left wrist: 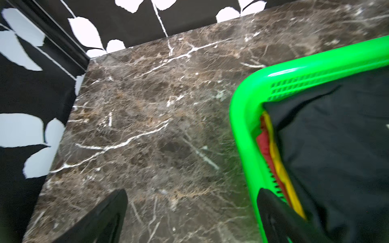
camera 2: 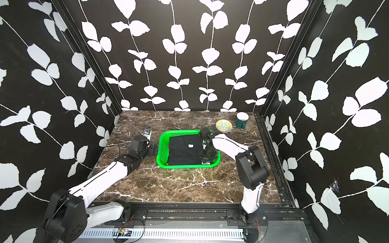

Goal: Put the folded t-shirts into the basket
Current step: Adjust the bin at the center of the board, then reset both arms

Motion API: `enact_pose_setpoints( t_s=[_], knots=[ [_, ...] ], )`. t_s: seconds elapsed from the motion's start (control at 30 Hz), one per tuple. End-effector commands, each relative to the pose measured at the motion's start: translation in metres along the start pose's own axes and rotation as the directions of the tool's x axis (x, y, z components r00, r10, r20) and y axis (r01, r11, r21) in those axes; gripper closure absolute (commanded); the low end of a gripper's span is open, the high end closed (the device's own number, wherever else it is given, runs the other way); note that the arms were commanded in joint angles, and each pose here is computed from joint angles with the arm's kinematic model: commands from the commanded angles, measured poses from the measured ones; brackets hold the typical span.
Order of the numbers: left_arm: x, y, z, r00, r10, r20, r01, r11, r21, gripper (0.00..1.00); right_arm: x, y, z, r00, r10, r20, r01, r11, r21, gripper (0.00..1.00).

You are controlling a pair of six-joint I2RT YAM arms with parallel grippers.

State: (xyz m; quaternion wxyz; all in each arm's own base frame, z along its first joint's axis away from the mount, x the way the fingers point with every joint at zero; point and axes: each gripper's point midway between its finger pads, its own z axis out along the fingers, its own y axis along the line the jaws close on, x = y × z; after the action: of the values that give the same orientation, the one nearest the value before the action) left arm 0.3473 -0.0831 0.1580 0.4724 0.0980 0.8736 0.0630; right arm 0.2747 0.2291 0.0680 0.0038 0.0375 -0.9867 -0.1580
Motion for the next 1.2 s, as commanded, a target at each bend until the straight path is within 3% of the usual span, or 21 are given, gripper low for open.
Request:
enact_pose_setpoints(
  t_s=[0.0,0.13,0.23,0.33,0.5,0.63,0.7,0.83,1.1,1.17],
  knots=[
    [-0.002,0.011,-0.007,0.999,0.007,0.040,-0.006,0.999,-0.036,0.01,0.007,0.035,-0.032,0.996,0.021,0.088,-0.006,0.985,-0.171,0.56],
    [0.003,0.014,-0.008,0.999,0.011,0.041,-0.010,0.999,-0.043,0.01,-0.001,0.040,-0.102,0.949,-0.026,0.315,0.081,0.983,-0.164,0.39],
    [0.007,0.023,-0.008,0.999,0.008,0.039,-0.005,0.996,-0.087,0.01,-0.007,0.033,-0.149,0.862,-0.091,0.498,0.158,0.983,-0.095,0.26],
    [0.014,0.037,-0.003,0.999,-0.029,0.045,0.034,0.992,-0.125,0.01,-0.016,0.006,-0.191,0.691,-0.229,0.685,0.207,0.971,0.116,0.03],
    [0.021,0.057,0.003,0.997,-0.044,0.068,0.056,0.979,-0.194,0.01,-0.020,-0.044,-0.230,0.376,-0.386,0.842,0.089,0.920,0.382,0.02],
    [0.016,0.030,0.006,0.979,0.144,0.145,-0.137,0.989,-0.059,0.02,-0.010,-0.068,-0.234,0.242,-0.414,0.877,0.012,0.906,0.424,0.01],
    [0.016,0.031,0.007,0.977,0.134,0.167,-0.125,0.990,-0.068,0.02,-0.009,-0.078,-0.228,0.225,-0.471,0.853,-0.003,0.875,0.484,0.01],
    [0.014,0.033,0.014,0.967,0.163,0.198,-0.149,0.986,-0.080,0.01,-0.019,-0.125,-0.193,0.296,-0.510,0.808,-0.105,0.823,0.558,0.01],
    [0.013,0.036,0.049,0.964,0.075,0.254,-0.070,0.997,-0.030,0.01,-0.039,-0.197,-0.130,0.376,-0.413,0.829,-0.220,0.830,0.513,0.01],
    [0.016,0.045,0.057,0.971,0.054,0.232,-0.040,0.997,-0.064,0.01,-0.048,-0.205,-0.126,0.347,-0.386,0.854,-0.234,0.847,0.478,0.01]
  ],
)
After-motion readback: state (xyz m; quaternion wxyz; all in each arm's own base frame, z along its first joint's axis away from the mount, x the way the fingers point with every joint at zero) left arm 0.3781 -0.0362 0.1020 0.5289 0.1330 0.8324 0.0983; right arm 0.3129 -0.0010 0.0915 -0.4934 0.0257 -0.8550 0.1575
